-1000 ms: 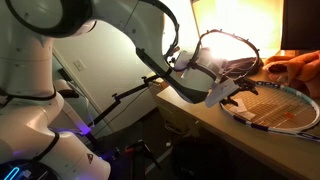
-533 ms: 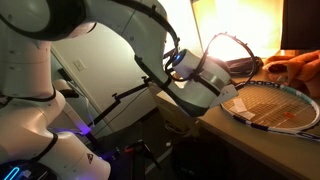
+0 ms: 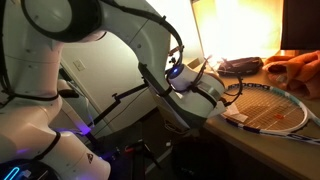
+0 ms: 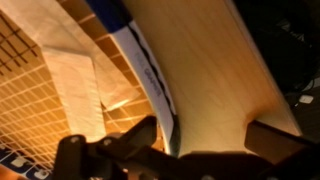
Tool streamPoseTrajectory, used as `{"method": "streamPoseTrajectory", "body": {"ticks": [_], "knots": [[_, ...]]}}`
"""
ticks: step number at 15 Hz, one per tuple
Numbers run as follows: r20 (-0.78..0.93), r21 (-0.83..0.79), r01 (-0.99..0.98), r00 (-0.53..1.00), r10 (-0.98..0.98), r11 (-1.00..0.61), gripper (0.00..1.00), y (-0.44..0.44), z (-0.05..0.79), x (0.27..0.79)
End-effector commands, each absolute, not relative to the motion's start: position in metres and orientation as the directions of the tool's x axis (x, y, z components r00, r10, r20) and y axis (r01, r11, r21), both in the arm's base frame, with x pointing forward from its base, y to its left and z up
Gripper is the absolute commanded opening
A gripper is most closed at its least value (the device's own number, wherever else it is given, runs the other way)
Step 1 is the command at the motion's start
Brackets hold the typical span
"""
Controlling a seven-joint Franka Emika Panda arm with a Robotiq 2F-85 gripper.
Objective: Drop the box on the racket onto the floor
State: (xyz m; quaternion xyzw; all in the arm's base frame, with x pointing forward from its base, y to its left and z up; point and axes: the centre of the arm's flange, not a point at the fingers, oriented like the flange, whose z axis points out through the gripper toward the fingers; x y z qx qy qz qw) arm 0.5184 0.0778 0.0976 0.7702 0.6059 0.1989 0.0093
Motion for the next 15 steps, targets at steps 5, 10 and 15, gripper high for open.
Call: {"method": "streamPoseTrajectory", "body": {"ticks": [5,10,15], "knots": [[0.251,0.263,0.929,0.193,0.948,-0.259,1.0,0.084,0.101,0.516],[0.251,0.263,0.929,0.193,0.949,-0.259,1.0,0.084,0.101,0.516],[0.236,0.291,0.924,0.181,0.955,-0.247,1.0,0.093,0.113,0.516]]}}
